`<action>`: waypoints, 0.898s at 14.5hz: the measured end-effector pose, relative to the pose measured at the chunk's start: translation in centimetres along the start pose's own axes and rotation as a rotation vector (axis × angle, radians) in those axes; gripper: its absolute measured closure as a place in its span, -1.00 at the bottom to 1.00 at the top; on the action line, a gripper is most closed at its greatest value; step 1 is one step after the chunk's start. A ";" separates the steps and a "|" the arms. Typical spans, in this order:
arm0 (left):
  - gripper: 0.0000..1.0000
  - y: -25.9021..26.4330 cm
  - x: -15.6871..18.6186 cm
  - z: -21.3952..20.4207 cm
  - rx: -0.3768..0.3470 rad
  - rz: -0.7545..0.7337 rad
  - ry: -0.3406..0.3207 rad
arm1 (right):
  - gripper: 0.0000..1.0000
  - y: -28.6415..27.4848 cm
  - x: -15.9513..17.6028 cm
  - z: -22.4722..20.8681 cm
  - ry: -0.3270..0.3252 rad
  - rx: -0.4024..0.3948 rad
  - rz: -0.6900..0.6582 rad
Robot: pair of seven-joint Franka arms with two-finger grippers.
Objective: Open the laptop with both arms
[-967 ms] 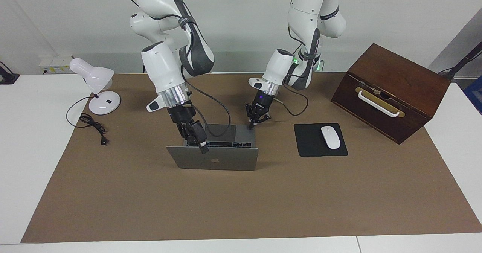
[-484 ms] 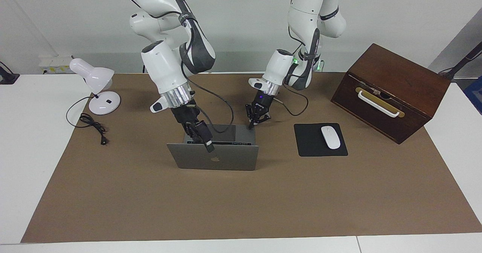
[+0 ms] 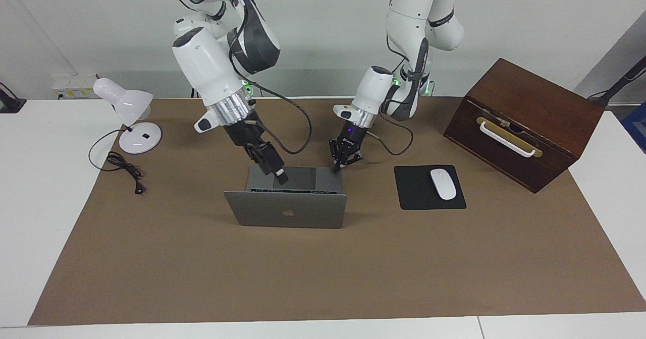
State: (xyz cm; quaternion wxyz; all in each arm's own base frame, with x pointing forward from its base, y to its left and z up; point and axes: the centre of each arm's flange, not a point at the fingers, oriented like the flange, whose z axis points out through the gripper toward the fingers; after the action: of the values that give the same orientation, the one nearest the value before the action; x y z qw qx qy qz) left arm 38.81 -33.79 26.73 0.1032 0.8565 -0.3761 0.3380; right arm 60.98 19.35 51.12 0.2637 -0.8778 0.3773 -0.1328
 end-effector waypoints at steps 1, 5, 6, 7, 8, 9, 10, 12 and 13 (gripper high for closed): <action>0.98 0.0 0.0 0.0 0.000 0.000 0.000 | -1.00 0.5 0.5 0.0 0.014 -0.039 -0.068; 0.98 -0.5 0.0 0.0 0.008 -0.010 0.001 | -1.00 3.0 3.1 -2.1 -0.042 -0.177 -0.298; 0.98 -0.8 0.0 0.0 0.013 -0.019 0.000 | -1.00 3.8 3.8 -3.2 -0.065 -0.217 -0.345; 0.98 -1.0 -0.1 0.0 0.016 -0.030 0.000 | -1.00 4.7 4.4 -4.4 -0.085 -0.264 -0.390; 0.98 -1.1 0.0 0.0 0.018 -0.040 0.001 | -1.00 5.5 4.9 -5.4 -0.101 -0.308 -0.423; 0.98 -1.2 0.1 0.0 0.020 -0.055 0.004 | -1.00 6.4 5.3 -6.4 -0.124 -0.350 -0.451; 0.98 -1.3 0.2 -0.1 0.021 -0.074 0.010 | -1.00 7.3 5.7 -7.3 -0.154 -0.386 -0.475; 0.98 -1.5 1.0 -0.5 0.023 -0.110 0.026 | -1.00 9.2 6.5 -9.6 -0.205 -0.463 -0.523; 0.98 -1.5 1.5 -0.9 0.023 -0.121 0.026 | -1.00 10.0 6.9 -11.3 -0.216 -0.497 -0.544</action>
State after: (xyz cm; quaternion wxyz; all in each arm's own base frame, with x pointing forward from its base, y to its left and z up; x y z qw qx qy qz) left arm 40.23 -33.23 28.52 0.1185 0.8744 -0.3184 0.3464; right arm 54.87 4.37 55.02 0.0361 -0.9919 0.1214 -0.0090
